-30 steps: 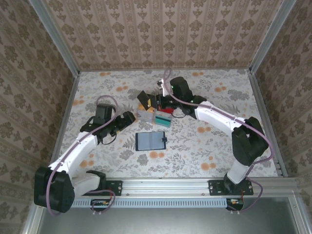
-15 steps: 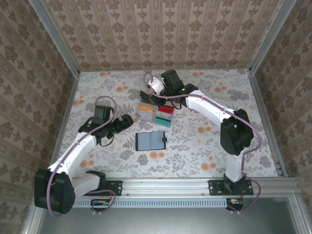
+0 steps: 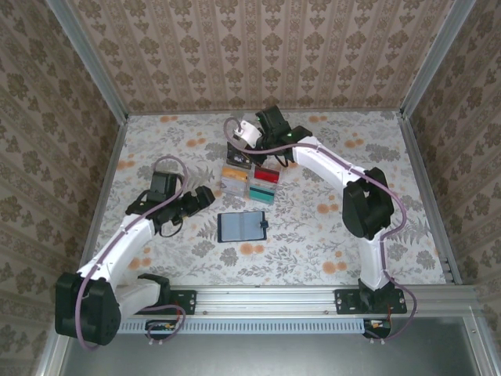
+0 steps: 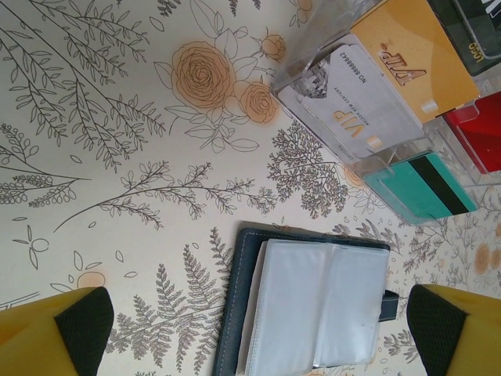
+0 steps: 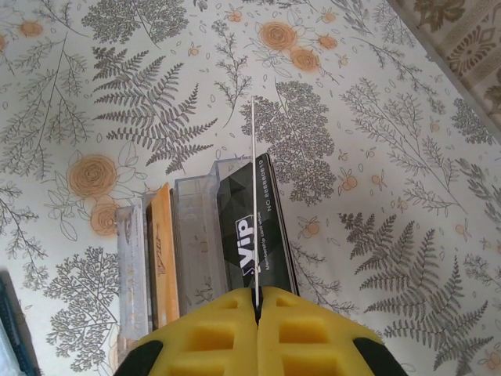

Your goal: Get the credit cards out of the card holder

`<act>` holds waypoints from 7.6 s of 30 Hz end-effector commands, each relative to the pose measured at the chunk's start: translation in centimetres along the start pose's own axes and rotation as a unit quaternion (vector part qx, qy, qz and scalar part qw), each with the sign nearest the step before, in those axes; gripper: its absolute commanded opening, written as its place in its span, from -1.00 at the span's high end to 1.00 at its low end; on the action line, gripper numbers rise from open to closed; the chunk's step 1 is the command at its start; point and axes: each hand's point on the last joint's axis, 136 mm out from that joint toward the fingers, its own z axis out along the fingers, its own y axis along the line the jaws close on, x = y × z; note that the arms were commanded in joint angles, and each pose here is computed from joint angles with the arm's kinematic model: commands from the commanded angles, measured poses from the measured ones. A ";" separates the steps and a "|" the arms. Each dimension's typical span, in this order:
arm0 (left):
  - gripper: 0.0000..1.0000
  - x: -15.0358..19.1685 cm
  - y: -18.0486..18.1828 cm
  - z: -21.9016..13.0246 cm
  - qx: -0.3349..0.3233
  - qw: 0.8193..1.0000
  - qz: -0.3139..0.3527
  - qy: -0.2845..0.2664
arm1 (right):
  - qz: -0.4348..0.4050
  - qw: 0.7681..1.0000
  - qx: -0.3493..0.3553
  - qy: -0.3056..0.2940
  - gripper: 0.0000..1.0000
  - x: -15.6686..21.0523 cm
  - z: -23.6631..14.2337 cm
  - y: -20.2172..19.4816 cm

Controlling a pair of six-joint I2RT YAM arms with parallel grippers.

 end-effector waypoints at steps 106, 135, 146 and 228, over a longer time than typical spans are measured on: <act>0.21 7.4 -0.8 6.1 0.068 0.987 -0.023 0.144 | 0.370 0.888 0.119 0.248 0.43 18.9 3.4 20.2; 1.00 8.3 -4.8 7.4 0.186 0.965 -0.033 0.179 | 0.416 0.888 0.062 0.186 0.51 16.9 2.7 20.1; 0.08 4.8 -2.8 4.7 0.099 0.987 -0.013 0.124 | 0.431 0.899 0.057 0.045 -0.02 9.9 -4.0 16.5; -1.00 -15.7 9.2 2.6 -0.165 0.871 0.307 -0.347 | 0.346 0.812 0.454 -0.123 -0.99 30.0 -17.2 -10.2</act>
